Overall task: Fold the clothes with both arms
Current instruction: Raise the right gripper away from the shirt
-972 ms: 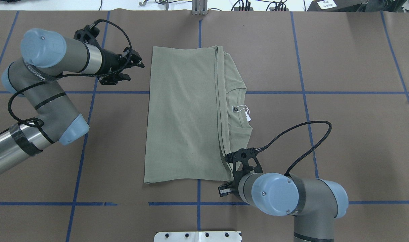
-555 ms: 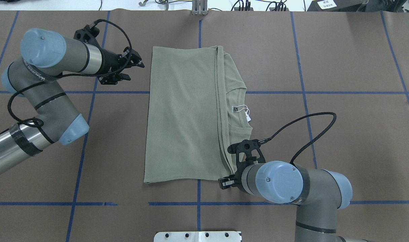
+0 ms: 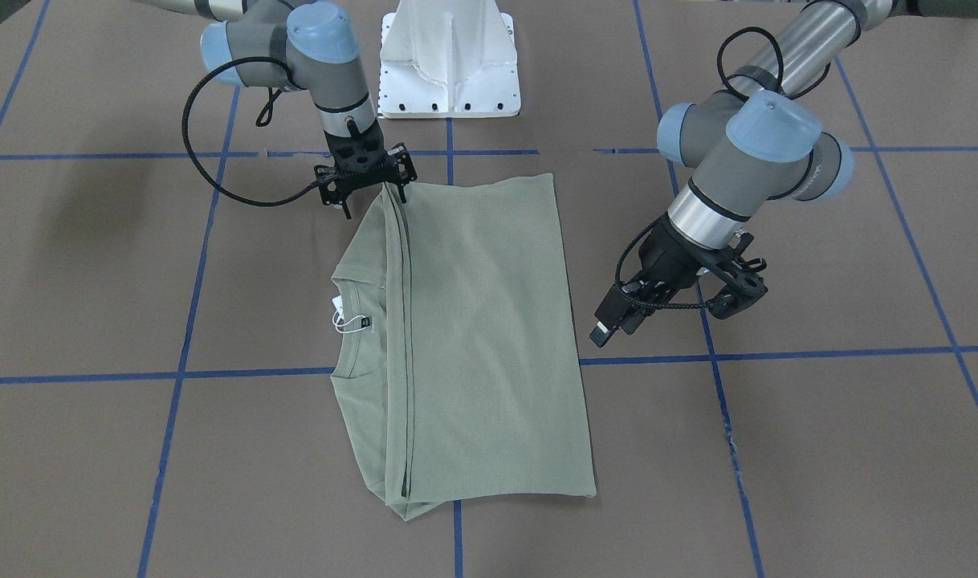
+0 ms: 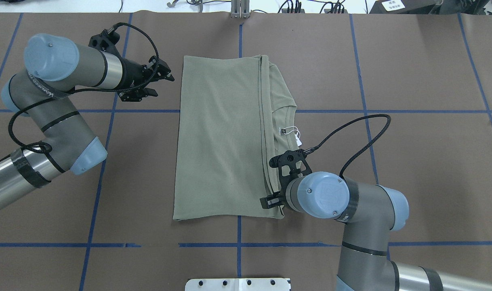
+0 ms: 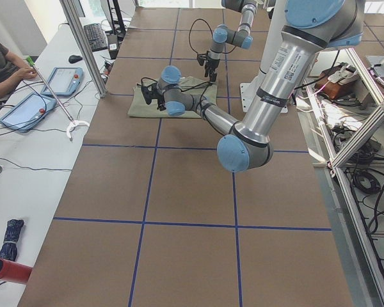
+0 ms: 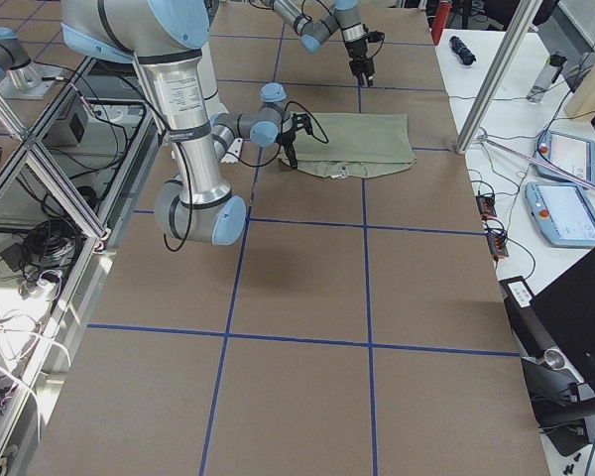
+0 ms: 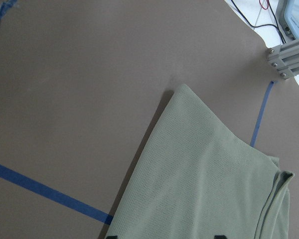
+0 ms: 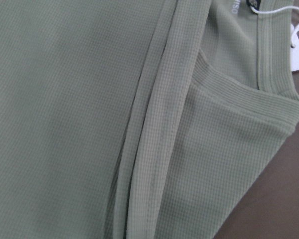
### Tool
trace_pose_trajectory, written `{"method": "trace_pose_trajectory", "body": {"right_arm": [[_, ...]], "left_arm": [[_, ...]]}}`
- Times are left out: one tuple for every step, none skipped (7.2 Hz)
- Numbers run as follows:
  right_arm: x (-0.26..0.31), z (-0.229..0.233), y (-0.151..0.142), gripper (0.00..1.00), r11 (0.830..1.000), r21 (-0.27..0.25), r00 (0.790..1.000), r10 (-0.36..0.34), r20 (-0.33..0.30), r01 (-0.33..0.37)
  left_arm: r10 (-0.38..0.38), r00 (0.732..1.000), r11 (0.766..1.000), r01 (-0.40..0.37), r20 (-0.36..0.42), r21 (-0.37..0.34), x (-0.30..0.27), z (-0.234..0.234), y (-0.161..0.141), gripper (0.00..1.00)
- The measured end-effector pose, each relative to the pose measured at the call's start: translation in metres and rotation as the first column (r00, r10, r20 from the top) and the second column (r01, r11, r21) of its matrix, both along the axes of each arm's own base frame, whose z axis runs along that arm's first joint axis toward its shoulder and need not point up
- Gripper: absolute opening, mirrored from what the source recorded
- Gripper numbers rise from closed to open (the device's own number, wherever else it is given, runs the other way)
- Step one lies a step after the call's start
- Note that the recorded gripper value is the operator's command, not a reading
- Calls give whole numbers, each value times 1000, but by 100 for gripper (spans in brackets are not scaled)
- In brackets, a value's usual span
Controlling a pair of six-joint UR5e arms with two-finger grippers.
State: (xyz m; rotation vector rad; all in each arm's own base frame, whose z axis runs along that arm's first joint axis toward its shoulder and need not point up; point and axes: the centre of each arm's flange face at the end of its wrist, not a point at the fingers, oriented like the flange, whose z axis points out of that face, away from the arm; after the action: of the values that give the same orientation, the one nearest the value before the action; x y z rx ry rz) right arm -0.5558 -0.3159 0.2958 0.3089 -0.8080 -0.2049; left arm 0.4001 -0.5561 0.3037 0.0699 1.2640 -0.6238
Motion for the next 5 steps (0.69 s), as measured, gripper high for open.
{"method": "trace_pose_trajectory", "body": {"right_arm": [[0,2,-8,100,1000,8,1000,-20,-9,20],[7,10,-17,100,999,21,999,-47,-25,48],[30,29,-28,100,997,27,997,-68,-47,69],[75,56,-39,100,995,26,993,-89,-72,91],[124,75,-41,100,993,28,990,-112,-90,115]], "left_arm": [[1,1000,1000,-1,0,0,0,0,0,71],[2,1000,1000,-2,-1,0,-1,0,0,71],[3,1000,1000,-3,-3,1,-1,-1,0,71],[5,1000,1000,-5,-5,3,-1,-3,1,71],[6,1000,1000,-6,-9,6,-2,-5,2,71]]}}
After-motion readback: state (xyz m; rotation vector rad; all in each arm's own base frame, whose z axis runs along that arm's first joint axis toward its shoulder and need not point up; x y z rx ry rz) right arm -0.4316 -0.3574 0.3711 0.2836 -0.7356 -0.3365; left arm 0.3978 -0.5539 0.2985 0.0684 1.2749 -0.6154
